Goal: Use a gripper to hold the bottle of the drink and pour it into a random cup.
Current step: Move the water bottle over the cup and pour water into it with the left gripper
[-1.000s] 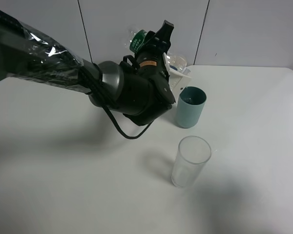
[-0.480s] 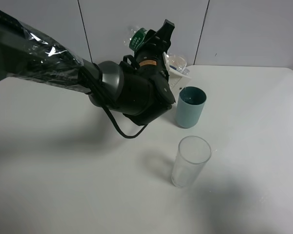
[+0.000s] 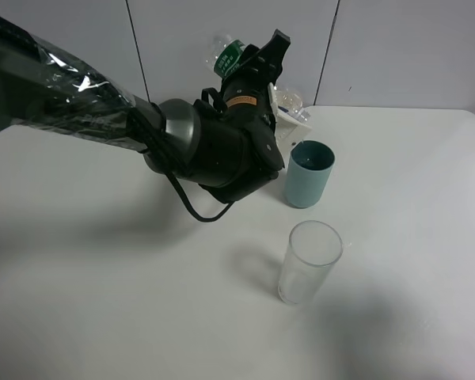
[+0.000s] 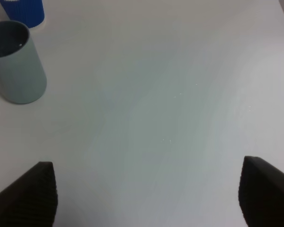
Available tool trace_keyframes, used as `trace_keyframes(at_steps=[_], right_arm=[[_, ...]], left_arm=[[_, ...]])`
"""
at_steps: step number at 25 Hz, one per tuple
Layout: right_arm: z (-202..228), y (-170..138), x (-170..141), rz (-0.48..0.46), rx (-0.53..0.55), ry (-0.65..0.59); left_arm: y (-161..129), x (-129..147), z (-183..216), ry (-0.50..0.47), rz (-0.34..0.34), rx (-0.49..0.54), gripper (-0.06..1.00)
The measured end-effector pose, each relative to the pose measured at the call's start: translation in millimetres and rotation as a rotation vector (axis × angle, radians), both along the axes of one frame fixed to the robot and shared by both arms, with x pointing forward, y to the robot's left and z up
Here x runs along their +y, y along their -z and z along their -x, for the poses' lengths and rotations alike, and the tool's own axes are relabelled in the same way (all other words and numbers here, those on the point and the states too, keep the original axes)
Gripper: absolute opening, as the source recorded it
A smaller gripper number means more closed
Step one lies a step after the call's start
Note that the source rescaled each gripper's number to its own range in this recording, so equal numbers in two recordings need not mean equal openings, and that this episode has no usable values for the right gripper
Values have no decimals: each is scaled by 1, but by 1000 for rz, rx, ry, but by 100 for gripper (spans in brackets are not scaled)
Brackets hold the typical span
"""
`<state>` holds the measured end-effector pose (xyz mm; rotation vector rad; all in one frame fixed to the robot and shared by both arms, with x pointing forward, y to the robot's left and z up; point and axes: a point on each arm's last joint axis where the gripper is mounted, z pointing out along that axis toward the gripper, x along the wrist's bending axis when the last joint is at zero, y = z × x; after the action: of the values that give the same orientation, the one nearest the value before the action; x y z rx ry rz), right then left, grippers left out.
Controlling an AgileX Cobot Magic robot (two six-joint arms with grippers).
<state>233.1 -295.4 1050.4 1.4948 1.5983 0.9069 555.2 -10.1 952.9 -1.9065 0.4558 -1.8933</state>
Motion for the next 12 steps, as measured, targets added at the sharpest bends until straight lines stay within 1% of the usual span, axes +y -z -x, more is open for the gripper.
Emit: trace_keyframes(at_steps=[12], right_arm=[[0, 0, 0, 0, 0, 0]], left_arm=[[-2, -2, 0, 25, -52, -20, 1]])
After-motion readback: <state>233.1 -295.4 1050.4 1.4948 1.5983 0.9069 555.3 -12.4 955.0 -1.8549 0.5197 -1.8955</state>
